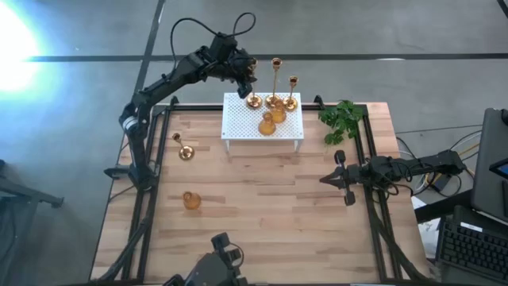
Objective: Pick & Place candle stick holders
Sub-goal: Put the small golden candle holder on the shelf
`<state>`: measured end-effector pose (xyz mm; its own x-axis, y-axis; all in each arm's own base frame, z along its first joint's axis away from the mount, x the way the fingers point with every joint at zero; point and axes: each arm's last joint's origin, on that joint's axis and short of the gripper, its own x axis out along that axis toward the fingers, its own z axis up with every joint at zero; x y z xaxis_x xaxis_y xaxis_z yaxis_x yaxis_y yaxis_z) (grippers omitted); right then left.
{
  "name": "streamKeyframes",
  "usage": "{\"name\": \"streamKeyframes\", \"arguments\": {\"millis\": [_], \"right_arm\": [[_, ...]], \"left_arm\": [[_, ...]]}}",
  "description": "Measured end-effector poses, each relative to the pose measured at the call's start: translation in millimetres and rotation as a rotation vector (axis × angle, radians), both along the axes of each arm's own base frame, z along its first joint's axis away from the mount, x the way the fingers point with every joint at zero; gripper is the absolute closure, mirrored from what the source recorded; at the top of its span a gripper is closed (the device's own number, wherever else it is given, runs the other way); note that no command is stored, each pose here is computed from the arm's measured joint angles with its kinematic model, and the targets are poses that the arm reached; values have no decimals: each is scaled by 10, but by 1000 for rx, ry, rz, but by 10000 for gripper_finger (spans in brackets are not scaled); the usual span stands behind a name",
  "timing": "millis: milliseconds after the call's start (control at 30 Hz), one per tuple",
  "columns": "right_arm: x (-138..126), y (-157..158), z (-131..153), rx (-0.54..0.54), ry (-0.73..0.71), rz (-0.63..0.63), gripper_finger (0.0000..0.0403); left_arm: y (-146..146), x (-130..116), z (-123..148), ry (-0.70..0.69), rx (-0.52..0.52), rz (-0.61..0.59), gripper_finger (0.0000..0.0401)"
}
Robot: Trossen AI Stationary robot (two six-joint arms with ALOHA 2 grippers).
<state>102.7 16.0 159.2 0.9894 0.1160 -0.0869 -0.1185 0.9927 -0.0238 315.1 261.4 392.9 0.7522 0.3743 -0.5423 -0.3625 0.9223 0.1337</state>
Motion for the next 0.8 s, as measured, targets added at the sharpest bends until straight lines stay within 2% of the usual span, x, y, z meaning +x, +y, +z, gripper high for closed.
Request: {"name": "streamKeyframes", "arguments": {"millis": [467, 667, 800], "right_arm": [[0, 0, 0, 0, 0, 0, 394], [0, 0, 0, 0, 0, 0, 394], [0, 0, 0, 0, 0, 0, 394]], "left_arm": [[-27, -54, -35, 79, -12, 39, 189], [-99, -159, 75, 101, 19, 68, 173], [-206, -280, 151, 131, -13, 71, 172]]}}
